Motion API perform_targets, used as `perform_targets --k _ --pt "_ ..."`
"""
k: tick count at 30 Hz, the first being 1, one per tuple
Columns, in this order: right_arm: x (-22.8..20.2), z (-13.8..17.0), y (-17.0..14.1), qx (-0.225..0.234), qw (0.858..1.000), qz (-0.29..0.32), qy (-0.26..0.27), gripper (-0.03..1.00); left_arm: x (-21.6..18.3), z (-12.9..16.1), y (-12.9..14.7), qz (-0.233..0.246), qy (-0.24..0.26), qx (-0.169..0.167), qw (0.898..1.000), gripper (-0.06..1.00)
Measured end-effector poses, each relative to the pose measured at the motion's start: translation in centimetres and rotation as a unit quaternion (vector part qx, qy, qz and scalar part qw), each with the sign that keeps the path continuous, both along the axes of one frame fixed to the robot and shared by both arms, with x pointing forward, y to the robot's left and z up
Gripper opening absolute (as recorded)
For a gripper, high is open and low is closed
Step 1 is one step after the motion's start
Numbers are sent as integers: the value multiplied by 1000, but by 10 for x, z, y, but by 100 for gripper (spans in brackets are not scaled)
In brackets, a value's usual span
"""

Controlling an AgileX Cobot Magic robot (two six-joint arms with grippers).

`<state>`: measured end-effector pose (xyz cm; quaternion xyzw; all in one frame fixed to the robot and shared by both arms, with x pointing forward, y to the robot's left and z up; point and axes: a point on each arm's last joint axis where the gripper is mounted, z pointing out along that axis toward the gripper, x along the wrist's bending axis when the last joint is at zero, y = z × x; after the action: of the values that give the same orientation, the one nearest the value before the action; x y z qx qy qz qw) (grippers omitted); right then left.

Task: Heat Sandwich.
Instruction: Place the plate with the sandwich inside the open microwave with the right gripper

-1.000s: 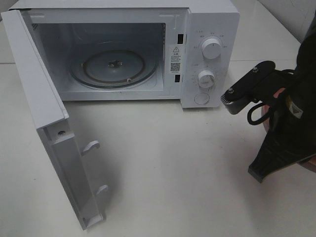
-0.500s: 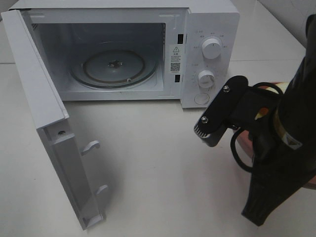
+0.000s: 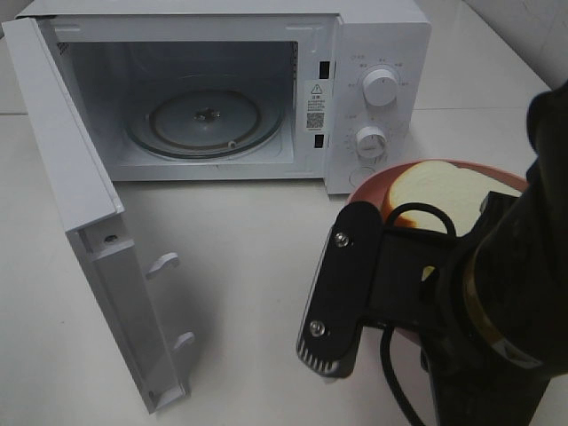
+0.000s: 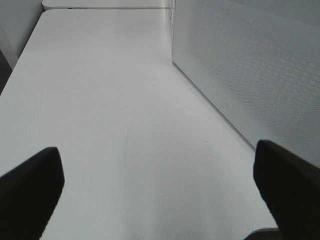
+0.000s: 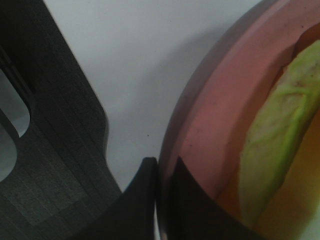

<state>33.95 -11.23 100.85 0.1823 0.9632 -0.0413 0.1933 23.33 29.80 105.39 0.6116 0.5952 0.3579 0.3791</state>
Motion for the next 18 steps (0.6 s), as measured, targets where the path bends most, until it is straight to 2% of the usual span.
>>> perform_targets --k 10,18 --pt "-3 0 3 -17 997 77 7 4 0 0 0 0 0 0 1000 98" --pt "-2 0 10 -21 982 187 8 4 0 0 0 0 0 0 1000 98"
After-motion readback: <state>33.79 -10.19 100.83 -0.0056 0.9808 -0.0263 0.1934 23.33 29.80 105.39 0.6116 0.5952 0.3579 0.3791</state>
